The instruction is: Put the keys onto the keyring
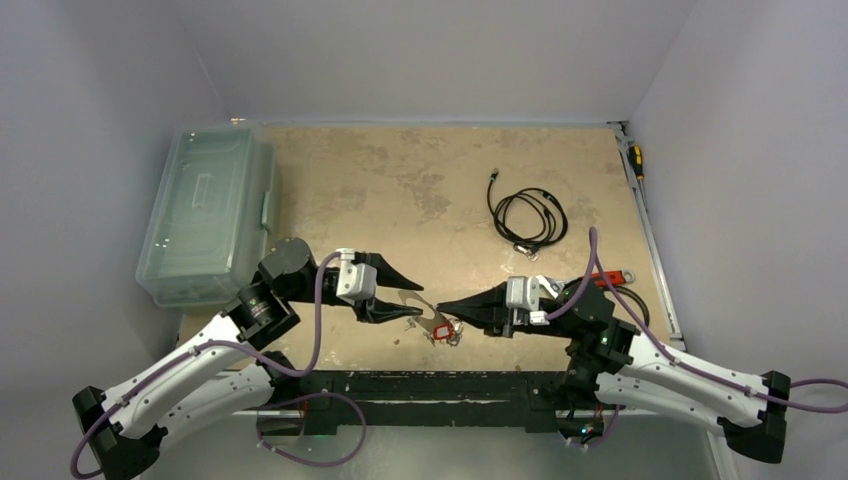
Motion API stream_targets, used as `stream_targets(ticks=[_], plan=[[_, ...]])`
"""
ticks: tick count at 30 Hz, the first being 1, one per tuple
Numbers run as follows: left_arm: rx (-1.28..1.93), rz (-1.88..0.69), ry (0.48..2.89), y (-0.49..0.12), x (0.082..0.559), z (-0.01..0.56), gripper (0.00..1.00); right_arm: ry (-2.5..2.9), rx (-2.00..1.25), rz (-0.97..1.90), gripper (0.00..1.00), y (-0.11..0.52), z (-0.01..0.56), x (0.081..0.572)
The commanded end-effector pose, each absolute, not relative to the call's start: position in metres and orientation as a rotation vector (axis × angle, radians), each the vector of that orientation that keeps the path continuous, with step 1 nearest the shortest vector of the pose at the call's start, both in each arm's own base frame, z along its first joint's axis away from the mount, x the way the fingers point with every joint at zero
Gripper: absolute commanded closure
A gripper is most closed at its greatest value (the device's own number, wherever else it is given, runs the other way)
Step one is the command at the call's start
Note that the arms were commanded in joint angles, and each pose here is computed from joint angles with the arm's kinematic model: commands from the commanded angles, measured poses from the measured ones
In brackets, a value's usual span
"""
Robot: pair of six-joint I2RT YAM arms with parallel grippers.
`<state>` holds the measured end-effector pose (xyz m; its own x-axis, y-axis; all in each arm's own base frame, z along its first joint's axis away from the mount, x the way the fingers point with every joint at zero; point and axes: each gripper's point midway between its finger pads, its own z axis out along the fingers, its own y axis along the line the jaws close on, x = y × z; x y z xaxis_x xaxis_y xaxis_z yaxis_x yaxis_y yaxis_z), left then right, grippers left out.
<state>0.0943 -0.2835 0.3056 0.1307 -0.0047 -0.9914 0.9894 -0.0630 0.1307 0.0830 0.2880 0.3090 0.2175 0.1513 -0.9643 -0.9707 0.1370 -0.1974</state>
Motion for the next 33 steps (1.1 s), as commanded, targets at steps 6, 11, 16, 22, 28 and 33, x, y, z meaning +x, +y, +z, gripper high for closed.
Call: stream_targets(ticks=[6,11,16,22,28,33], plan=[[1.342,-1.220,1.017,-0.290,0.088,0.318,0.61,0.931,-1.159,1.011,1.00,0.293,0.339,0.080],[1.360,-1.239,1.029,-0.292,0.086,0.311,0.62,0.928,-1.184,0.992,1.00,0.294,0.343,0.081],[1.371,-1.241,1.038,-0.294,0.085,0.305,0.69,0.926,-1.188,1.001,1.00,0.296,0.344,0.080],[1.381,-1.236,1.048,-0.296,0.085,0.299,0.73,0.920,-1.190,1.012,1.00,0.297,0.347,0.078],[1.394,-1.224,1.059,-0.298,0.086,0.293,0.99,0.909,-1.193,1.016,1.00,0.298,0.352,0.077],[1.366,-1.189,1.039,-0.295,0.088,0.298,1.00,0.913,-1.146,0.993,1.00,0.294,0.360,0.083]])
